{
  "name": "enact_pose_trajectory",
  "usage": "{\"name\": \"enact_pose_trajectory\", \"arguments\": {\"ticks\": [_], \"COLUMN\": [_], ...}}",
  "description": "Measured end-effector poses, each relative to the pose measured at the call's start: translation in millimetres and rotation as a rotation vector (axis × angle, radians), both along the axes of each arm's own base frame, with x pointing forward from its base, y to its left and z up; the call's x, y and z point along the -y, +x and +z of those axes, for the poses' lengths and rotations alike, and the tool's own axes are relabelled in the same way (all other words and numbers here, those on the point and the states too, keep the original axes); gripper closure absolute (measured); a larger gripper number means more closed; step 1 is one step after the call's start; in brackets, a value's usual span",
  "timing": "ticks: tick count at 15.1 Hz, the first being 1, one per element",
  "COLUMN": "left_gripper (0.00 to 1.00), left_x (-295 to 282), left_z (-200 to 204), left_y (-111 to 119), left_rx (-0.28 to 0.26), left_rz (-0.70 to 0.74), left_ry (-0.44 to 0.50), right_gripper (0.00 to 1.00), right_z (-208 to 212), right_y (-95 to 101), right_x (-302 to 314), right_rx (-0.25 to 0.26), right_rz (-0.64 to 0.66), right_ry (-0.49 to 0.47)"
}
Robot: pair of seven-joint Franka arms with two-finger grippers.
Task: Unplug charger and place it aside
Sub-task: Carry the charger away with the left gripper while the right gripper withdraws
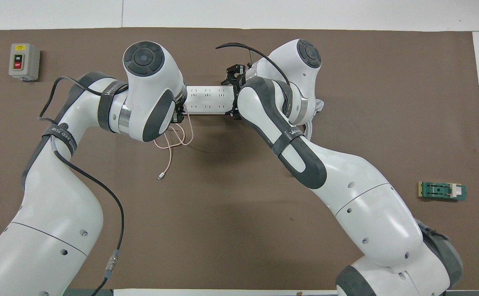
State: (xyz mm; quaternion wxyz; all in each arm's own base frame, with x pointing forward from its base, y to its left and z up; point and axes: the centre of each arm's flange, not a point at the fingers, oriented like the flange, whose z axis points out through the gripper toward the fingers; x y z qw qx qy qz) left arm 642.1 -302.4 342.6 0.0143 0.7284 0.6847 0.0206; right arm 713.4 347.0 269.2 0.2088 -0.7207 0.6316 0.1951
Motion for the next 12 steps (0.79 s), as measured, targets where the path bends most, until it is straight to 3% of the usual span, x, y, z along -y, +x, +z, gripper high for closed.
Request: {"name": "enact_pose_trajectory", "arguments": {"ticks": [4, 8, 12], "left_gripper": [0.68, 0.68, 0.68], "left_x": [1, -6, -14], "left_z": [11, 40, 64], "left_y": [1, -8, -10], "left_rx": [-0.012, -0.069, -0.067], "left_rz": [-0.003, -0.012, -0.176], "left_ry": [0.007, 0.034, 0.034], "right_gripper": [0.0, 0.03, 0.07], "right_z": [0, 0, 1], "right_y": [0.0, -0.4, 0.1], "right_x": [0, 0, 1], "right_rx": [0.0, -0.004, -0.011], "right_rz": [0.0, 0.001, -0.006], "right_ry": [0.001, 0.001, 0.006]}}
